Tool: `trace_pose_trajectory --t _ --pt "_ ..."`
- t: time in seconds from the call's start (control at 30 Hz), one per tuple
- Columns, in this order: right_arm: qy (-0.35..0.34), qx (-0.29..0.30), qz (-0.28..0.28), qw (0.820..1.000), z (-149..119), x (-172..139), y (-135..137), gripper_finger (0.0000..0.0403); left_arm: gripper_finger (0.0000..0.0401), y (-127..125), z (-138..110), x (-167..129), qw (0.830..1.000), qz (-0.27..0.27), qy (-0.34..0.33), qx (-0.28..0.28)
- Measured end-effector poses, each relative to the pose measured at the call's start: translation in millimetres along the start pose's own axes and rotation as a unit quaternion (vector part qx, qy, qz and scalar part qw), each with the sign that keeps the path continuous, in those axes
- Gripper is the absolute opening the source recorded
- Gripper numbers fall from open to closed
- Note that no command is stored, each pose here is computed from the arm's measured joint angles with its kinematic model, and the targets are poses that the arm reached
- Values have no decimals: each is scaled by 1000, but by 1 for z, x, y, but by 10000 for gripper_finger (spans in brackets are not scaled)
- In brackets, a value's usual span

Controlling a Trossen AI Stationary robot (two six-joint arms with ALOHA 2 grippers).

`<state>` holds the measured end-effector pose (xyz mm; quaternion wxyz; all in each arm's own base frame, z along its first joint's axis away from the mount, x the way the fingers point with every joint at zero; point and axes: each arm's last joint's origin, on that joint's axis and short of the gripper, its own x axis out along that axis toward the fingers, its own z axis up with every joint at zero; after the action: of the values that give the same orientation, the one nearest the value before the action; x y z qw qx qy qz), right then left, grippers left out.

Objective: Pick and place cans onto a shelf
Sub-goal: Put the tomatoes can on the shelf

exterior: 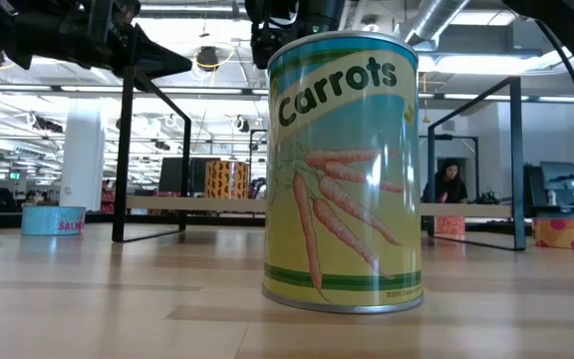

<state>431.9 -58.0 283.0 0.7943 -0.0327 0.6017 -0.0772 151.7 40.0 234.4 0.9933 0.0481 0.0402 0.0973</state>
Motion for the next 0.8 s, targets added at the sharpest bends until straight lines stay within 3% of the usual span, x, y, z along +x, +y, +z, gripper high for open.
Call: trace_pose_trajectory --t 0.17,0.37,0.8 --pt "15 -13 1 1000 -5 -6 0 57 0 0 0 0 1000 0 0 0" --pt "51 -7 -16 999 -21 -28 -8 11 0 0 0 0 1000 -1 0 0" --pt "106 -3 -8 994 -26 -5 -31 5 0 0 0 0 1000 -1 1 0"
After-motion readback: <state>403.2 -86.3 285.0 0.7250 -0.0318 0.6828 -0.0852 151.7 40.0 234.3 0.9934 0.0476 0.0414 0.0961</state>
